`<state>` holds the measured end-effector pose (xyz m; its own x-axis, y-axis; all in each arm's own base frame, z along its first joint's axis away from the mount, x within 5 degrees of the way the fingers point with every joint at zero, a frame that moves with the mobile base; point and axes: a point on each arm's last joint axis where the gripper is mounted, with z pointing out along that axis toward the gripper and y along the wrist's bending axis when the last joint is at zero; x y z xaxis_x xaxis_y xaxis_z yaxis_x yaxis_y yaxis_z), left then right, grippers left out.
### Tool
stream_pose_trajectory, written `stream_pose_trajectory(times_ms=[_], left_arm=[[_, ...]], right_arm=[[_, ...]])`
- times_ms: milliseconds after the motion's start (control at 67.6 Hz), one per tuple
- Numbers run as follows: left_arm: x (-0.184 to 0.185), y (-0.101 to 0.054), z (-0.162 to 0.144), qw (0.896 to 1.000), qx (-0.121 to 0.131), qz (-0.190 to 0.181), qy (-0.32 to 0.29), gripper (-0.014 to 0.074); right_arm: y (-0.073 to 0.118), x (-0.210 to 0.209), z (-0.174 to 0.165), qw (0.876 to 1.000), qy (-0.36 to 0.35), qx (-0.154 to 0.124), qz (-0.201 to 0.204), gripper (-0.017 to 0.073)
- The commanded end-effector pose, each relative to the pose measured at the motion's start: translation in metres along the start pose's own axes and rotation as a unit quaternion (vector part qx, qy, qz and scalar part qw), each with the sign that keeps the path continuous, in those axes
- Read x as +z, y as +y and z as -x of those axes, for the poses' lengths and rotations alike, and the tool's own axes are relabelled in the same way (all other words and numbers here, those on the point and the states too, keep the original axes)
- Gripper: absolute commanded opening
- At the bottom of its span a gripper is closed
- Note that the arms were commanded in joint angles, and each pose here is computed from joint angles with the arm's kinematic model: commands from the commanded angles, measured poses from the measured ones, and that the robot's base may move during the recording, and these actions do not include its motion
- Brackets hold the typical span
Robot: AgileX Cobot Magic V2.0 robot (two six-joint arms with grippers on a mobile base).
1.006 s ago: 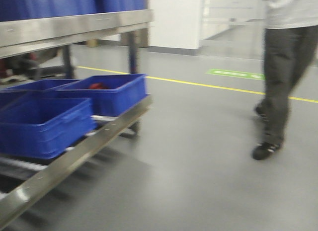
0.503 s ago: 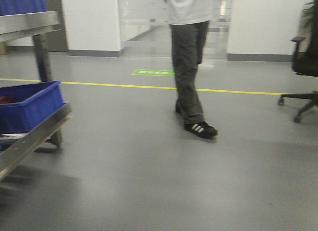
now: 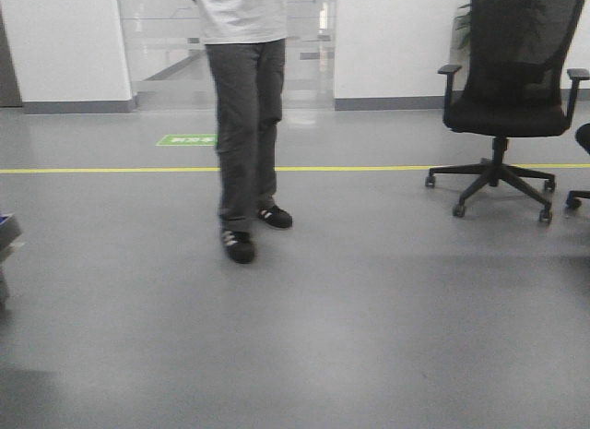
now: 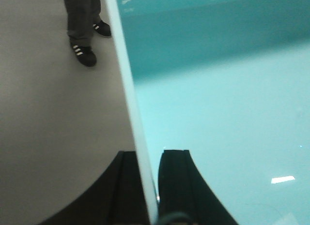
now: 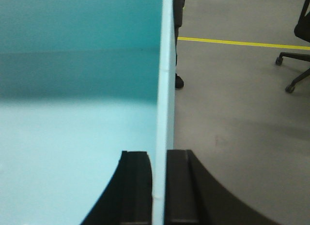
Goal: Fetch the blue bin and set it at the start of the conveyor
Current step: 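Hold the teal bin with both grippers while driving away from the rack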
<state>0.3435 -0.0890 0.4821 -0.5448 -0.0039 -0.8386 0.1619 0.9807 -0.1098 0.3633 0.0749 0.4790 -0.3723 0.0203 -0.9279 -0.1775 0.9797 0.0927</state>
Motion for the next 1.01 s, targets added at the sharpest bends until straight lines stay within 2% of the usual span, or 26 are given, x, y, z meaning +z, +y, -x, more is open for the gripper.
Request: stream_pose_trajectory(times_ms=[0, 991], left_arm=[[-0.0082, -0.0023, 0.0046, 1.0, 0.006, -0.009, -0.02, -0.0111], [-0.0082, -0.0023, 0.0046, 1.0, 0.006, -0.009, -0.02, -0.0111]], right_arm=[[-0.0009, -0.0083, 0.0118, 0.999, -0.047, 0.001, 0.002, -0.0151], [-0.0009, -0.0083, 0.0118, 0.999, -0.047, 0.001, 0.002, -0.0151]])
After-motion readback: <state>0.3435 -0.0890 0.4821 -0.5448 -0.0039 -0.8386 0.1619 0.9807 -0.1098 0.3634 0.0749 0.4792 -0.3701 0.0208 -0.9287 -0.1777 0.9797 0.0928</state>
